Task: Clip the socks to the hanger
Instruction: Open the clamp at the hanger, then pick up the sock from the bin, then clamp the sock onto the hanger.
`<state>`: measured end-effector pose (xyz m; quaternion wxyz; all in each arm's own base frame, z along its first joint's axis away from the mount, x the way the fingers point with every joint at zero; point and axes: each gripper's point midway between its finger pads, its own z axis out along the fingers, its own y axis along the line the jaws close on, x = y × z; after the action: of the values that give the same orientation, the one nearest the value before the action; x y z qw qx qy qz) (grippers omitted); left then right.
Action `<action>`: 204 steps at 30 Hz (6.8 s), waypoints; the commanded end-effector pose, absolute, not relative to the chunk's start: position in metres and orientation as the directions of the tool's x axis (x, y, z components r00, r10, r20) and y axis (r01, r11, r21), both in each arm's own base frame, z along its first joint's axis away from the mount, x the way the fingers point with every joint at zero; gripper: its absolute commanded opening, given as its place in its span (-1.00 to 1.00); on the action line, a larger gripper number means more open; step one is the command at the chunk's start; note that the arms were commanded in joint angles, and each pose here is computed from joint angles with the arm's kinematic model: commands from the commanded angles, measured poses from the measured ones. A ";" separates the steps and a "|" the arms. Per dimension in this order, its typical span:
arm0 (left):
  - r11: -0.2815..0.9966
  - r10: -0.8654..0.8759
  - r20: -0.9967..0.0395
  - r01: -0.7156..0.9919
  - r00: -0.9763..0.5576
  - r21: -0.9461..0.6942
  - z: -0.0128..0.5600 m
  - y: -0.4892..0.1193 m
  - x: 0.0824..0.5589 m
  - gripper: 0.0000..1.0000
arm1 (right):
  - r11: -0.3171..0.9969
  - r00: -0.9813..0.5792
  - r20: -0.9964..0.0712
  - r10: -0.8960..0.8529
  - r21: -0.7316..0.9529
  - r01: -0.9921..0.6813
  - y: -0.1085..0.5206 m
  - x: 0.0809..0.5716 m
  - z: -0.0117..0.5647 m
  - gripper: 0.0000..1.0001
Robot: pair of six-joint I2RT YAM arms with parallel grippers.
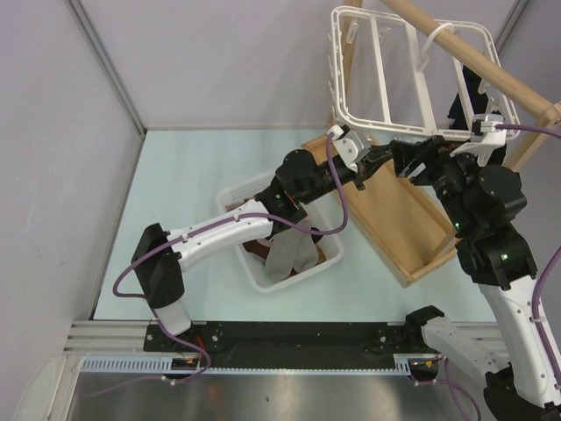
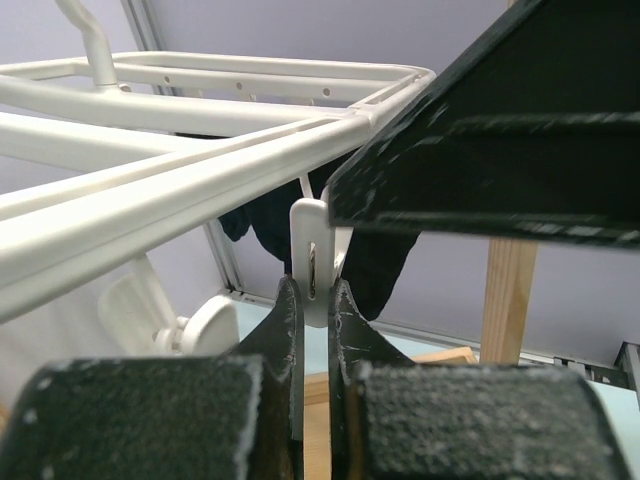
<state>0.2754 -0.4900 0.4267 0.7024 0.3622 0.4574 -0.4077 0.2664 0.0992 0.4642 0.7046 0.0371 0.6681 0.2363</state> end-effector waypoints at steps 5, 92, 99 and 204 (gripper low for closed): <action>0.397 -0.271 -0.932 0.910 0.240 0.119 0.444 -0.489 0.268 -0.99 | 0.883 0.013 -0.927 0.374 0.352 -0.312 0.109 0.279 0.466 0.32; 0.985 0.060 -0.681 -0.068 -0.730 0.159 0.101 -0.250 0.407 -1.00 | 0.934 -0.003 -0.953 0.302 0.297 -0.200 0.089 0.283 0.432 -0.80; 0.988 0.055 -0.670 -0.057 -0.740 0.144 0.091 -0.250 0.406 -0.62 | 0.930 0.000 -0.951 0.310 0.303 -0.206 0.089 0.282 0.433 -0.80; 0.465 -0.086 -0.978 0.876 0.189 0.128 0.417 -0.477 0.278 -0.99 | 0.905 0.030 -0.971 0.238 0.211 -0.369 0.107 0.265 0.445 -0.79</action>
<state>0.2826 -0.4802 0.3812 0.6537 0.3927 0.5502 -0.3402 0.2685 0.0974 0.4548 0.7298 -0.0230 0.6529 0.2018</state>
